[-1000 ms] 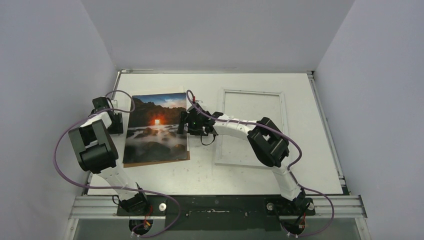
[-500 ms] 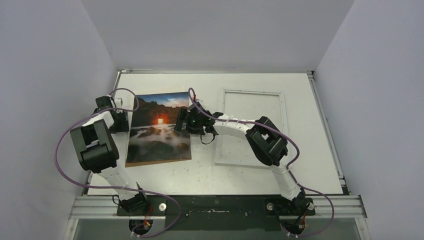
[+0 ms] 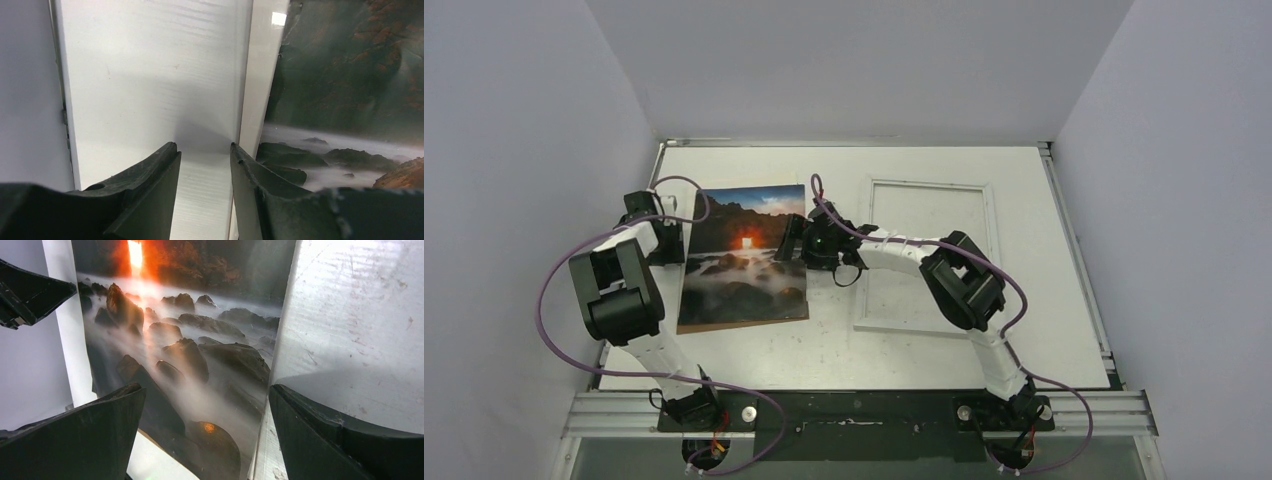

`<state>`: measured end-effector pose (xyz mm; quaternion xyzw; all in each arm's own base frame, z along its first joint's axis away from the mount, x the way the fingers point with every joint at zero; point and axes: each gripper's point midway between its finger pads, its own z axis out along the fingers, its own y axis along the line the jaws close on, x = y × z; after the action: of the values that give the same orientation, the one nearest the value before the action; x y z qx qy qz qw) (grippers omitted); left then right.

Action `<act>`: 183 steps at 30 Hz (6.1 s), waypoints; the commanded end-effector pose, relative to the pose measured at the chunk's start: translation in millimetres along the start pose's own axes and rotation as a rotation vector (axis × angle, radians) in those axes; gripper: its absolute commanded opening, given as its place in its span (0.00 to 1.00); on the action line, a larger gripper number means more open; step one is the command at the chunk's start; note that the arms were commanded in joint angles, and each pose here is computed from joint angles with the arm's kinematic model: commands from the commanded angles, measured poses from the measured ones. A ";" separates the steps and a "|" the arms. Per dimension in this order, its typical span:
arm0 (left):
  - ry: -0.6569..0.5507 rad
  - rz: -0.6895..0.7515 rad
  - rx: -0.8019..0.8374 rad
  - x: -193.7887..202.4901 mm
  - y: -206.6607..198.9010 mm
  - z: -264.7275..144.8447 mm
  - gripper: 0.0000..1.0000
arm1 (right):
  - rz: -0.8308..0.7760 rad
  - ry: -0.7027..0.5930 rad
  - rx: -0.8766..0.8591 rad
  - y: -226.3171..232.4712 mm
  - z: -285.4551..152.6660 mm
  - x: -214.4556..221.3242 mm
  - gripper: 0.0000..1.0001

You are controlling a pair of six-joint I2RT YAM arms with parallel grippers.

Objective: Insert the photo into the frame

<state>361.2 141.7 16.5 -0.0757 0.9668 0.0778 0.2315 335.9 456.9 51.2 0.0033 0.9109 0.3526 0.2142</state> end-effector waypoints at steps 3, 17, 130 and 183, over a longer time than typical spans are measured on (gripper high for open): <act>0.080 0.005 0.068 24.5 -22.2 -8.4 0.39 | 0.009 -0.042 -0.202 64.0 -44.0 -22.5 0.99; 0.071 0.012 0.062 22.0 -20.3 -12.4 0.35 | 0.013 -0.077 -0.368 98.3 -79.2 -30.1 0.99; 0.061 -0.075 0.136 1.7 -14.0 -38.3 0.24 | -0.075 -0.158 0.017 -8.2 -58.7 -43.4 0.91; 0.137 -0.071 0.138 7.3 -51.5 2.9 0.19 | 0.030 -0.206 -0.367 103.5 -60.3 -69.0 0.90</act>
<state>378.7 116.3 14.3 -0.1080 0.9735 0.0341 0.1987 374.7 454.1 78.9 0.0504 0.8811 0.3916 0.2603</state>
